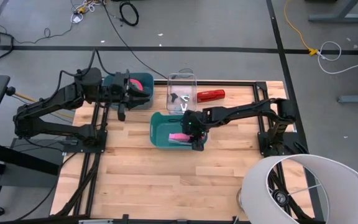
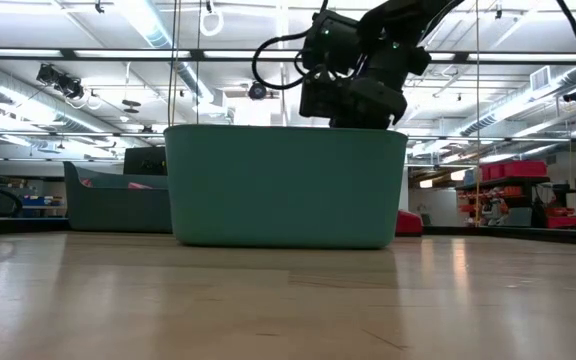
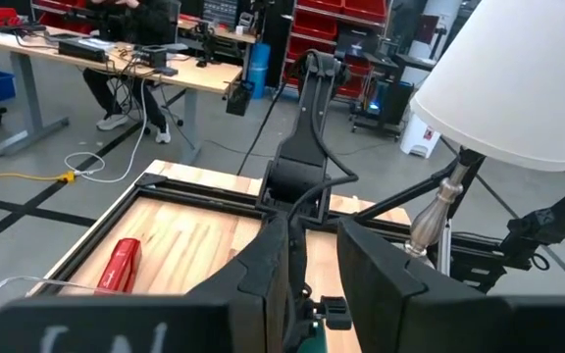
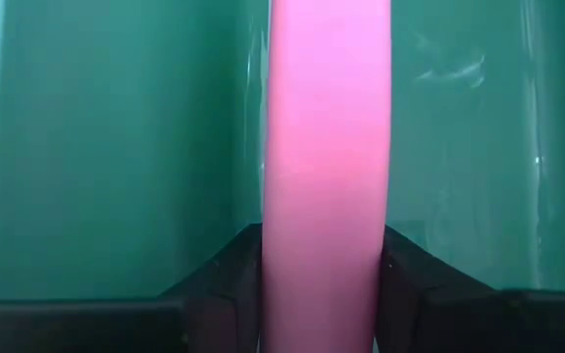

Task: Pick and place Stapler, Stapler remover, tape
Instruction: Put the pink stapler into the green bin, then put the red stapler into the green bin

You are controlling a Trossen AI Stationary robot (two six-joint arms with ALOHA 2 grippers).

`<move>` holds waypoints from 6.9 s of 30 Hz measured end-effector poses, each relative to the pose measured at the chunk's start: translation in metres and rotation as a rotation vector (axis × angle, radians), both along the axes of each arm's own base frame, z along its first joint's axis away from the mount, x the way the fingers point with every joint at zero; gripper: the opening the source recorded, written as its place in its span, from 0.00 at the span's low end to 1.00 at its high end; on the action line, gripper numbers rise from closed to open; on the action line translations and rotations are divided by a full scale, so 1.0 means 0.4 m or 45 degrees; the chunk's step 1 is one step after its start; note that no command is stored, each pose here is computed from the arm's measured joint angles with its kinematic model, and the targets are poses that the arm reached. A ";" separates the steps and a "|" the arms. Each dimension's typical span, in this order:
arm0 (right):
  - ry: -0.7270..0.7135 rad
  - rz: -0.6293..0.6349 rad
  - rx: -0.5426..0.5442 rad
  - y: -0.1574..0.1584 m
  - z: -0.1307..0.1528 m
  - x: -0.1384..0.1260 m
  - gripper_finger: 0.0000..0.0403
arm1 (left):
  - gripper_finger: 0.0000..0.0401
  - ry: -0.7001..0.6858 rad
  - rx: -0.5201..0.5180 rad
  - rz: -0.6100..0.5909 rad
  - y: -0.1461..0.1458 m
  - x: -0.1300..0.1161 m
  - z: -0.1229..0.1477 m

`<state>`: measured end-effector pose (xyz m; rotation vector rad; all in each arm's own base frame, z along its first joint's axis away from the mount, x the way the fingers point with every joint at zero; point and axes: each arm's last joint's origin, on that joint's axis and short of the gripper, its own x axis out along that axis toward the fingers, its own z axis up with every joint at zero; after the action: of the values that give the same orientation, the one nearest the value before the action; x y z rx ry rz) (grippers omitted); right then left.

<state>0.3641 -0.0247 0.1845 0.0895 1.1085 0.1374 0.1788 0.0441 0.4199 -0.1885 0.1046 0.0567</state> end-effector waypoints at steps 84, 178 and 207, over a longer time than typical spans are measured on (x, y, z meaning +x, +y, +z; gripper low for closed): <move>0.117 -0.347 -0.784 -0.335 0.073 -0.283 0.57 | 0.23 0.002 0.010 0.100 0.006 0.000 0.000; 0.085 -0.539 -0.480 -0.509 -0.037 -0.348 0.39 | 0.23 0.010 0.002 0.169 0.011 0.003 -0.002; 0.095 -0.706 -0.312 -0.486 -0.012 -0.367 0.33 | 0.23 0.006 -0.031 0.172 0.011 0.003 -0.002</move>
<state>0.2174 -0.2192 0.1797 0.1796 1.1291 -0.5002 0.1800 0.0483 0.4190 -0.2193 0.0973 0.1902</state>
